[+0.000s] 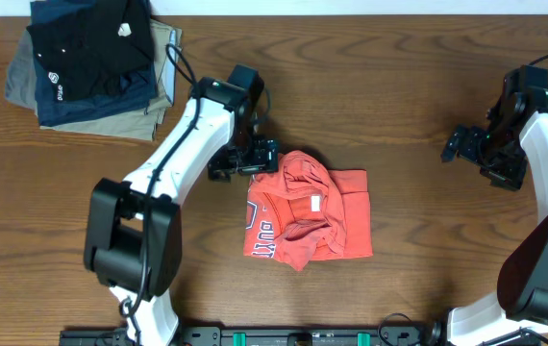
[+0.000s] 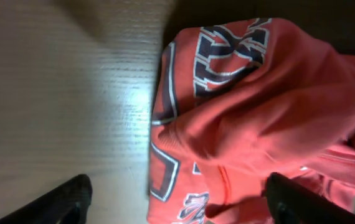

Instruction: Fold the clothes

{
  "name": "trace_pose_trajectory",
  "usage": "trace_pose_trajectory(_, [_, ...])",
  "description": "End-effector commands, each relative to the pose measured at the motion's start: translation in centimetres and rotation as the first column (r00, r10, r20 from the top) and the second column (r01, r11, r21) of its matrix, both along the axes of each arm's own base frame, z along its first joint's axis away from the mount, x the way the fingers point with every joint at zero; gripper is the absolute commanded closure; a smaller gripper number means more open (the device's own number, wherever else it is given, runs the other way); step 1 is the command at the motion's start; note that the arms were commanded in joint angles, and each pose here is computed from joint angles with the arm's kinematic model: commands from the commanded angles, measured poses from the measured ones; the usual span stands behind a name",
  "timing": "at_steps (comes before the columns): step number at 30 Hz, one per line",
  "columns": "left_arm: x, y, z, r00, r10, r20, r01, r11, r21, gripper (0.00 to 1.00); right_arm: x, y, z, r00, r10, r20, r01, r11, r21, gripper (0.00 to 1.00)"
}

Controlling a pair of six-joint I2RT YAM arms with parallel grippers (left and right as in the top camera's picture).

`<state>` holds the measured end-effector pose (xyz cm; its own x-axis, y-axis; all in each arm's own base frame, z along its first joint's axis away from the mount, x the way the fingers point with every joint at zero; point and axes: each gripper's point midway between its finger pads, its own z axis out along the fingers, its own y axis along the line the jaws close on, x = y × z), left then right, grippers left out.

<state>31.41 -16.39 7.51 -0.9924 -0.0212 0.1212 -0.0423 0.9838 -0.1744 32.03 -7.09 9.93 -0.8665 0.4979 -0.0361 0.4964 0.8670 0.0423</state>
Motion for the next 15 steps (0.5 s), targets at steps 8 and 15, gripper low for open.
trace_pose_trajectory(8, [-0.4, -1.5, -2.6, 0.993, -0.095, -0.066, 0.090, 0.992, -0.084, 0.33, 0.2, 0.0, 0.4, 1.000, -0.004, 0.013, 0.004, 1.000, 0.001, 0.01])
trace_pose_trajectory(15, [0.0, -1.7, -2.6, 0.994, -0.096, -0.049, 0.091, 0.992, -0.090, 0.74, 0.2, 0.0, 0.4, 1.000, -0.004, 0.012, 0.004, 1.000, 0.001, 0.01])
